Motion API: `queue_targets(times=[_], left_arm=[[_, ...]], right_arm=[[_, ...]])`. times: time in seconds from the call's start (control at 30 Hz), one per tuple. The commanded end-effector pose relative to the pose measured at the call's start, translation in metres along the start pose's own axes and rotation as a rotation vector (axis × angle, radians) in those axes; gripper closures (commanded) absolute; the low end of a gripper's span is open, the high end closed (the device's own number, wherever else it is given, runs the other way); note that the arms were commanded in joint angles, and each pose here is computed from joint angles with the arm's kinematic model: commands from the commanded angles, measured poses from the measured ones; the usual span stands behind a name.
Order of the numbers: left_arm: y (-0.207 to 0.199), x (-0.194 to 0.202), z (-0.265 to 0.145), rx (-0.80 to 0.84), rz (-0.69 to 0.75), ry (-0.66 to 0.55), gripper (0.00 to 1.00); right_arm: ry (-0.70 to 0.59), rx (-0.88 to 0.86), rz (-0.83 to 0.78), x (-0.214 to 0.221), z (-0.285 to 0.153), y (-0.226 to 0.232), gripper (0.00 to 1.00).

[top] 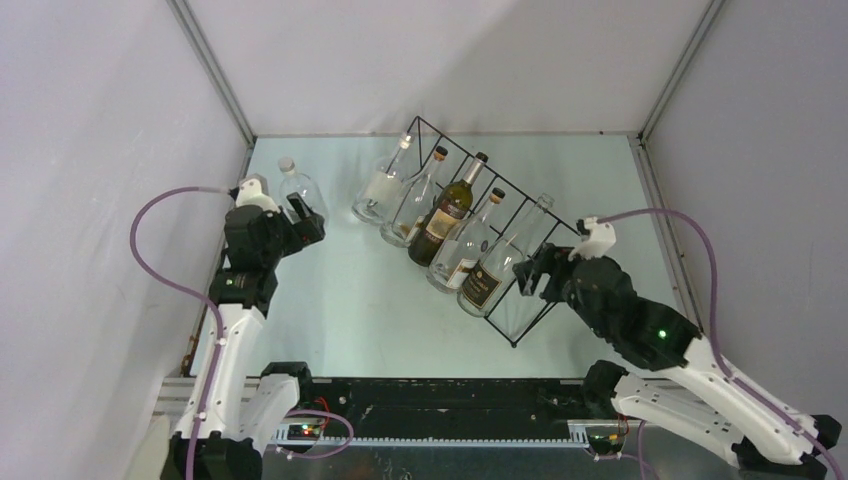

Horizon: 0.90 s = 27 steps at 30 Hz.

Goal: Take the wine bottle off the wine rack

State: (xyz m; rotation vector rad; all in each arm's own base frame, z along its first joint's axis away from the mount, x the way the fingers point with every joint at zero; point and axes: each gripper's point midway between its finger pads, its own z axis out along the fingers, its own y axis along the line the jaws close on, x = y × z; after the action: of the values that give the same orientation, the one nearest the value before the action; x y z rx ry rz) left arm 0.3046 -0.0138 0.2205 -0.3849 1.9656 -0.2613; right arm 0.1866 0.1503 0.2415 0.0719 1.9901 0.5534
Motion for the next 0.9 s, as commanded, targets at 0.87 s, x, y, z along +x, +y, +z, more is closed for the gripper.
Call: queue_targets(times=[0.87], left_arm=[[0.008,0.031,-0.052,-0.038,0.166,0.009,0.0]], right_arm=[[-0.117,0.247,0.235,-0.072,0.118,-0.034,0.33]])
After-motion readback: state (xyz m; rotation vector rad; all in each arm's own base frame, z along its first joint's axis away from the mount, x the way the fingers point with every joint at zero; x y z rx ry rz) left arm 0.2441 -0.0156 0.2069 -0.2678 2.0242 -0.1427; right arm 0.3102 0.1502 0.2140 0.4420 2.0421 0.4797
